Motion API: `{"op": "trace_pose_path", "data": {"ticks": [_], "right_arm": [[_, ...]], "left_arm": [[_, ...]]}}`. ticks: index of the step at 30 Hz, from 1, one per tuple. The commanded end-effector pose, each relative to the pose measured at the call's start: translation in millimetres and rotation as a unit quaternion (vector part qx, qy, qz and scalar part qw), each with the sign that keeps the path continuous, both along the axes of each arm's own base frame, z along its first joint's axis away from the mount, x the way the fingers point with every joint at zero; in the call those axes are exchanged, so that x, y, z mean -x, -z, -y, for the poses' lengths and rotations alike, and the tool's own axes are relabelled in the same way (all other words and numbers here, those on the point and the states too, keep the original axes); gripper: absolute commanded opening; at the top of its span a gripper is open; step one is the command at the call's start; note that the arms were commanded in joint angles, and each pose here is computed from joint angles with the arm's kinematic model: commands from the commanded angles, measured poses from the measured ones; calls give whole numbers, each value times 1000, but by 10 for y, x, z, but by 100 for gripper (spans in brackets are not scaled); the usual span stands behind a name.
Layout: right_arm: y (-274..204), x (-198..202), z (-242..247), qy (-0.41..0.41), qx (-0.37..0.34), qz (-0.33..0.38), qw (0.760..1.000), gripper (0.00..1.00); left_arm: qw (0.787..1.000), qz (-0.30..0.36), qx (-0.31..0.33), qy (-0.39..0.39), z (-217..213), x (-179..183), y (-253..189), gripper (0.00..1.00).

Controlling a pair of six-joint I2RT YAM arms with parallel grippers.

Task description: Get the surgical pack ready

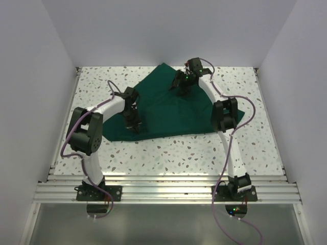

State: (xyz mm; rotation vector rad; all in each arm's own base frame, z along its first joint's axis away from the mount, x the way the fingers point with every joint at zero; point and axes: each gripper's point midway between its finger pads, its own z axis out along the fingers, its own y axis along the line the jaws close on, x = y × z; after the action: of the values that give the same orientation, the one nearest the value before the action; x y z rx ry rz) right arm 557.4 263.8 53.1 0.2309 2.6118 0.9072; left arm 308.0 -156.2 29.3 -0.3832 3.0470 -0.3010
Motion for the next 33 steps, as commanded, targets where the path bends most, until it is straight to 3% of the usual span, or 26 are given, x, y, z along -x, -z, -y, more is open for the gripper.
{"op": "trace_pose_path", "data": {"ticks": [1, 4, 9, 13, 15, 16, 17, 18, 24, 33], "right_arm": [[-632, -154, 468, 62, 25, 39, 997, 67], [-853, -16, 938, 94, 85, 37, 991, 69], [-978, 603, 1324, 84, 182, -5, 980, 68], [-1013, 1086, 1613, 64, 250, -27, 966, 60], [-1053, 1367, 1591, 25, 251, -45, 967, 47], [-934, 1544, 1542, 4, 247, -69, 967, 35], [-985, 1646, 1506, -10, 240, -66, 968, 12], [-992, 1715, 1473, -17, 237, -66, 969, 1], [-698, 2019, 1505, -48, 251, -110, 960, 0], [-356, 1968, 1293, -74, 233, -152, 958, 0]], "left_arm": [[999, 35, -2, 2, -19, -206, -57, 8], [999, 36, -1, 4, -16, -202, -68, 8], [999, 39, 5, 13, 6, -220, -91, 8], [999, 39, 11, 18, 33, -247, -92, 8], [999, 40, 15, 20, 50, -259, -90, 8], [999, 40, 14, 21, 47, -260, -87, 8], [999, 40, 13, 21, 47, -269, -88, 8], [999, 37, 12, 22, 47, -270, -71, 8], [999, 31, 16, 22, 67, -270, -34, 8], [999, 30, 12, 20, 62, -296, -43, 8]]}}
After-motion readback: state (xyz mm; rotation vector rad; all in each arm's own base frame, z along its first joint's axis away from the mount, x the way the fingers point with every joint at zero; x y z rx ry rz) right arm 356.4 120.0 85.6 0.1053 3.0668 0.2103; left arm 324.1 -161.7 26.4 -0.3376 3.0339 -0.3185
